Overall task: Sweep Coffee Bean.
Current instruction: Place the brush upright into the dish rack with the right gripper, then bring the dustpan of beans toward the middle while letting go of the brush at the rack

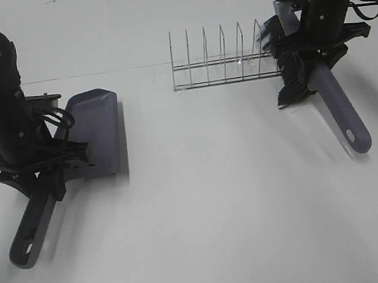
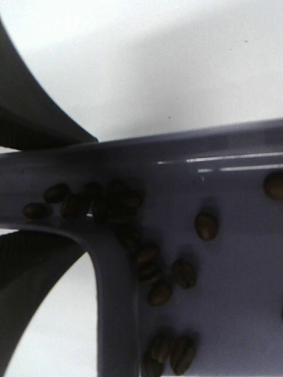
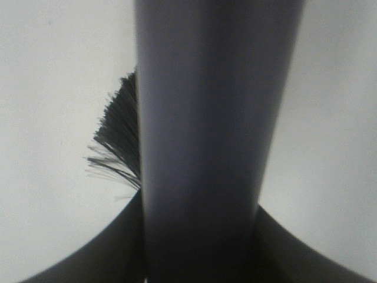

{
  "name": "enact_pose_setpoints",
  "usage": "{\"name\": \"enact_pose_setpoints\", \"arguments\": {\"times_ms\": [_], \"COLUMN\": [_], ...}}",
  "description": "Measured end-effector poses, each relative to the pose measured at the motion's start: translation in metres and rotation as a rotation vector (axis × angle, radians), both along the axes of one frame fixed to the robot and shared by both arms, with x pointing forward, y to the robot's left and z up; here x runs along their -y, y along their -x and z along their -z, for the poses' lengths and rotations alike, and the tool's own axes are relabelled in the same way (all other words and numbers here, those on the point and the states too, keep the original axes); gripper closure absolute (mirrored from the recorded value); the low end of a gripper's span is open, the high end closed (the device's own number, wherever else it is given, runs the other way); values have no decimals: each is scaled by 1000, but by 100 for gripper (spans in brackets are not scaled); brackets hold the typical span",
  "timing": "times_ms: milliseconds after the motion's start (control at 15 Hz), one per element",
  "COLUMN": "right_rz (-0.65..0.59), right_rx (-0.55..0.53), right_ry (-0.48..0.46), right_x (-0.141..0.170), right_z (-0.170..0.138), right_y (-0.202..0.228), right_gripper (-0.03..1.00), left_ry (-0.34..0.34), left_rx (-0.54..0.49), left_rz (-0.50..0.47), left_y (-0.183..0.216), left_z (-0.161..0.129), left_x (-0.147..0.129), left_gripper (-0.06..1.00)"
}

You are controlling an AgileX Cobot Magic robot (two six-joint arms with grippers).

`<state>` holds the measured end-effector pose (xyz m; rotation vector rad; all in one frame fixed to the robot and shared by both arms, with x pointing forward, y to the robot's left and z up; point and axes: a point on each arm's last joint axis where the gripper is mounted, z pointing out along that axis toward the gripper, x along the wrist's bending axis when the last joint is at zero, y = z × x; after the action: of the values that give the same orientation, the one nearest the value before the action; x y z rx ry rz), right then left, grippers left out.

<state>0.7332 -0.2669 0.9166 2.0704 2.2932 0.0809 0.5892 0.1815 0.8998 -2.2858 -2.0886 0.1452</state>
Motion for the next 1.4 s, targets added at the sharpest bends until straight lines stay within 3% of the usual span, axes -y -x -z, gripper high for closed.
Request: {"name": "enact_pose_setpoints", "arguments": {"times_ms": [200, 867, 933, 1067, 1200, 1400], "right_rz": [1, 2, 2, 2, 1, -1], "right_rx": [68, 65, 69, 90, 121, 156], "right_ry": [-4, -9, -12, -14, -15, -10], "right_x": [-1, -2, -2, -2, -2, -1], "right_z": [5, 8, 6, -2, -15, -28], "right_y": [-21, -22, -22, -22, -22, -22], "right_gripper": [60, 60, 54, 26, 19, 17], "left_ry": [0, 3, 3, 3, 3, 2], "left_rx": [0, -1, -1, -1, -2, -3], "left_rz": [0, -2, -2, -2, -2, -2], "left_y": [0, 0, 0, 0, 0, 0], "left_z": [0, 0, 0, 0, 0, 0], "left_x": [0, 0, 0, 0, 0, 0], "left_gripper": [61, 61, 61, 61, 61, 61]}}
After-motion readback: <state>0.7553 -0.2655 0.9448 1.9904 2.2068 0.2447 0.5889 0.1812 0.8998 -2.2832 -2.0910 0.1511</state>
